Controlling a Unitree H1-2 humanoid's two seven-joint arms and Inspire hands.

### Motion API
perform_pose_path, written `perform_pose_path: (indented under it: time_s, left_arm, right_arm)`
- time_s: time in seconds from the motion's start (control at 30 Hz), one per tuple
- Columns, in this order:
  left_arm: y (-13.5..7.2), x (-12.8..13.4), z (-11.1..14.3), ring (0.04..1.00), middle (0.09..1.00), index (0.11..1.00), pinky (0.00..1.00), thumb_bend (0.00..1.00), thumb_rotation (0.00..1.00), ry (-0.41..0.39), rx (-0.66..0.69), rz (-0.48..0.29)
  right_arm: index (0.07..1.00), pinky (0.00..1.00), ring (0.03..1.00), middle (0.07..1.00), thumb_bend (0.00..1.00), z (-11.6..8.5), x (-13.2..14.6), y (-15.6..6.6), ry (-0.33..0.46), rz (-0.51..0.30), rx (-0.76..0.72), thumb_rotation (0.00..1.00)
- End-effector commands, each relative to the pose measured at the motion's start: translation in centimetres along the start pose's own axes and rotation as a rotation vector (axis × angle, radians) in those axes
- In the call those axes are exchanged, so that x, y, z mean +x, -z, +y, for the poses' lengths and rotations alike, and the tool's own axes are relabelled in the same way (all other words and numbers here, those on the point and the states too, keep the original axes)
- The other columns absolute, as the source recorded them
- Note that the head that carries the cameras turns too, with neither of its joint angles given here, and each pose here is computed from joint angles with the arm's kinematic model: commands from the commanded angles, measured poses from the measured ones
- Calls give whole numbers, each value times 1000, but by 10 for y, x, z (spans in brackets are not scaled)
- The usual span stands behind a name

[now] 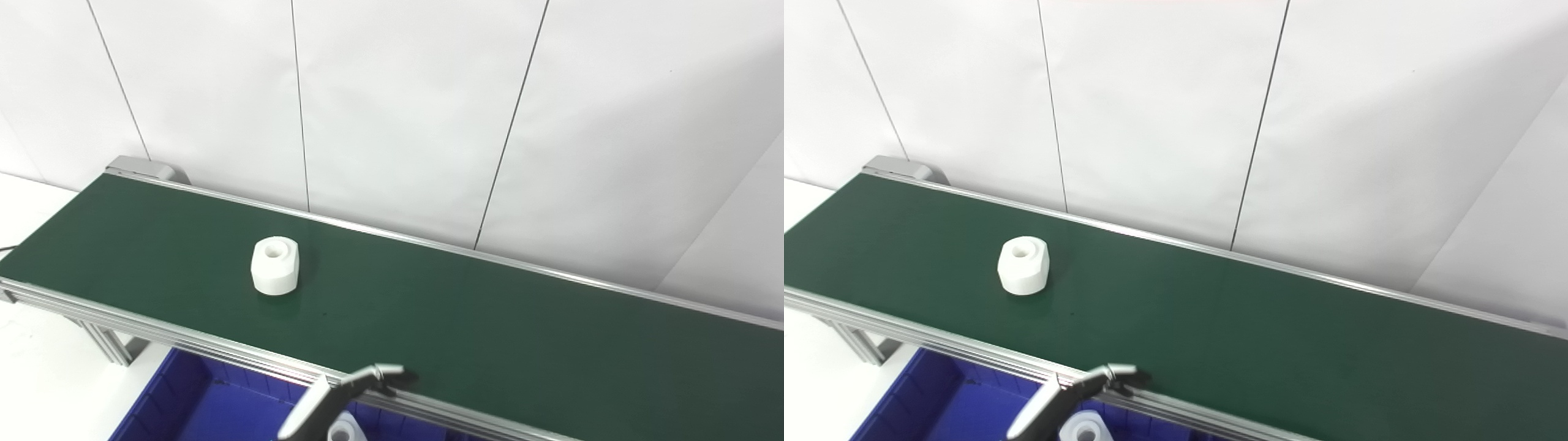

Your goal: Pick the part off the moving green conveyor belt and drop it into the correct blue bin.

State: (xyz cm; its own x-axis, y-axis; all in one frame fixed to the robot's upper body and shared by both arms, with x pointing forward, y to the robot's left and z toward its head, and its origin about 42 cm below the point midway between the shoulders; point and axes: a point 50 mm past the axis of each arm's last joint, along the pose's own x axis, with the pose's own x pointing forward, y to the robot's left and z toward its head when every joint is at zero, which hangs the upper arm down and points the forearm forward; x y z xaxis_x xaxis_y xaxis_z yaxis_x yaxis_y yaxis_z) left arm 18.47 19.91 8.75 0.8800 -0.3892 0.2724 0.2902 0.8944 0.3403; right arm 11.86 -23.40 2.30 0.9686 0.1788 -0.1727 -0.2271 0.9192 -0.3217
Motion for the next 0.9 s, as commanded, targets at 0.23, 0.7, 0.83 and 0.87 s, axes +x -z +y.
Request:
perform_pose_path:
  time_s: [0.23,0.7,0.83,0.87]
  left_arm:
    - [-29,37,40,764,796,787,701,917,173,-37,8,-182]
    - [-65,97,130,823,849,852,751,818,257,-141,345,-162]
    - [-64,112,149,816,846,847,742,837,243,-118,405,-124]
    - [-63,118,156,816,844,846,745,842,240,-109,428,-108]
  right_arm:
    - [934,788,860,884,865,1,8,-5,19,-73,-6,235]
    - [927,763,832,871,870,5,13,-5,23,-96,-9,241]
    - [925,776,833,872,875,6,12,-8,24,-102,-9,251]
    - [925,781,833,872,877,6,12,-8,24,-105,-11,256]
